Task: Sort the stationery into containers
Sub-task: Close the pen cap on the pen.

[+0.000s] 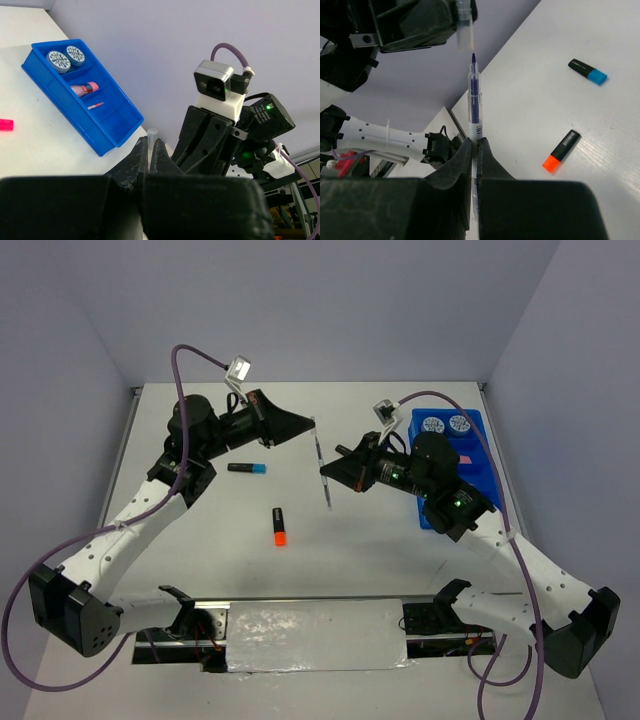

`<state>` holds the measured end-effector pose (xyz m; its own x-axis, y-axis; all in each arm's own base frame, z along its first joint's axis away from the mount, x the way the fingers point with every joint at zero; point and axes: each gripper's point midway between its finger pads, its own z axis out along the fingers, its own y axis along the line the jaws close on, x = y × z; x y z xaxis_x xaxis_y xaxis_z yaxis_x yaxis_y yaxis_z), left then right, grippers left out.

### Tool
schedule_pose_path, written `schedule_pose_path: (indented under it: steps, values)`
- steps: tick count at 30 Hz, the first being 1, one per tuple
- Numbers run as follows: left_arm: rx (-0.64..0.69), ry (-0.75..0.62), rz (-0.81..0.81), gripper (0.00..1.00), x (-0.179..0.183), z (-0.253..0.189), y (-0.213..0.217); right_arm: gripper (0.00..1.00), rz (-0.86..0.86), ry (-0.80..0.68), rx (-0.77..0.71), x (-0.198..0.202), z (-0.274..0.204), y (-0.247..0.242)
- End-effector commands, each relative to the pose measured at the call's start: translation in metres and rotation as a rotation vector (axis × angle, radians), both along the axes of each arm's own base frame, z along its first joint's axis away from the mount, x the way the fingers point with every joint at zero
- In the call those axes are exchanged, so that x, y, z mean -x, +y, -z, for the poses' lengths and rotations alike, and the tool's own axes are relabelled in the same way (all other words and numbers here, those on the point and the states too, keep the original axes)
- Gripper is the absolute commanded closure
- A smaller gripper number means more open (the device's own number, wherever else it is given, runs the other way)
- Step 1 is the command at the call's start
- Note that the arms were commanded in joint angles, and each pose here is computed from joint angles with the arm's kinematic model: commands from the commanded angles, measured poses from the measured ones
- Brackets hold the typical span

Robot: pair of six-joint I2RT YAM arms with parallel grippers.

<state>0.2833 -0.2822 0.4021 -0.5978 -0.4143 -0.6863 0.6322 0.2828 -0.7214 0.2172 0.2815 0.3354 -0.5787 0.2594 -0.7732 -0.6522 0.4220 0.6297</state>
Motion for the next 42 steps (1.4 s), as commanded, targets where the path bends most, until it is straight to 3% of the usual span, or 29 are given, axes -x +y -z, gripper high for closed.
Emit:
schedule_pose_path:
  steps: [1,27,36,42]
  values:
    - [0.032,-0.064,0.014,1.00,0.005,-0.015,0.002,1.00,-0.012,-0.099,-0.057,0.009,-0.039,-0.002]
    - [0.052,-0.042,0.063,1.00,0.006,-0.012,-0.005,1.00,0.033,-0.118,-0.068,-0.008,-0.052,0.002]
    - [0.026,-0.017,0.097,1.00,0.014,0.003,-0.006,1.00,0.106,-0.201,-0.060,-0.032,-0.078,0.003]
    - [-0.021,-0.047,0.099,1.00,0.021,0.005,-0.005,1.00,0.083,-0.348,-0.078,-0.042,-0.110,0.012]
